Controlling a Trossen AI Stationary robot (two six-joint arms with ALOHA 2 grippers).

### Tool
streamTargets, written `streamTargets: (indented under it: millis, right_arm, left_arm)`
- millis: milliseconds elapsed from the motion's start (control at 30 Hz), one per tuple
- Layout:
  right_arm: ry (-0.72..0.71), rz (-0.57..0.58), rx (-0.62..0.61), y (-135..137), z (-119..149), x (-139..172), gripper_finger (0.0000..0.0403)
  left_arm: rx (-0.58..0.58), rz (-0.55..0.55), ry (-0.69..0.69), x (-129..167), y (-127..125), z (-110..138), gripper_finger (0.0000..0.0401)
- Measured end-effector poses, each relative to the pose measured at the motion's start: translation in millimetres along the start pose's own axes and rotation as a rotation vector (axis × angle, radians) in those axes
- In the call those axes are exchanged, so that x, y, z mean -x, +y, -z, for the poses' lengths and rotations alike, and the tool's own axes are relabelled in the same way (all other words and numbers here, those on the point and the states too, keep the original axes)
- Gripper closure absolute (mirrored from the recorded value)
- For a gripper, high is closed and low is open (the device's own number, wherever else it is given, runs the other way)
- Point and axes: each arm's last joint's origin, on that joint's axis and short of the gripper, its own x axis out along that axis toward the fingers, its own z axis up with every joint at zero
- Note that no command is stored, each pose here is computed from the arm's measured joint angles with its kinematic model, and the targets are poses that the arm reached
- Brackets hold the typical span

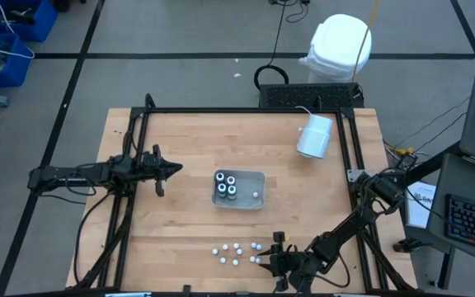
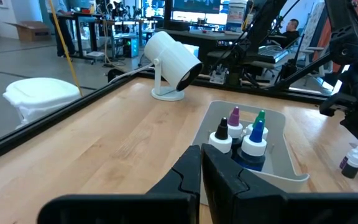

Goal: Pick & Place food coloring
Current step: Put the small red bottle into the gray bin

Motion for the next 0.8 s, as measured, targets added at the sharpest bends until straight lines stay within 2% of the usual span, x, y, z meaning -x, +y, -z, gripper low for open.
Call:
streamTargets:
  millis: [500, 800]
  right_arm:
    - [0.006, 0.011, -0.050, -7.2, 8.1, -2.3, 0.0273]
    - [-0.014, -0.027, -0.044, -5.1, 4.7, -2.4, 0.0273]
  left_arm:
    - [0.000, 0.000, 0.000, 0.0, 0.0, 0.1, 0.0382]
    - [0.000, 0.000, 0.000, 0.0, 0.0, 0.1, 0.0382]
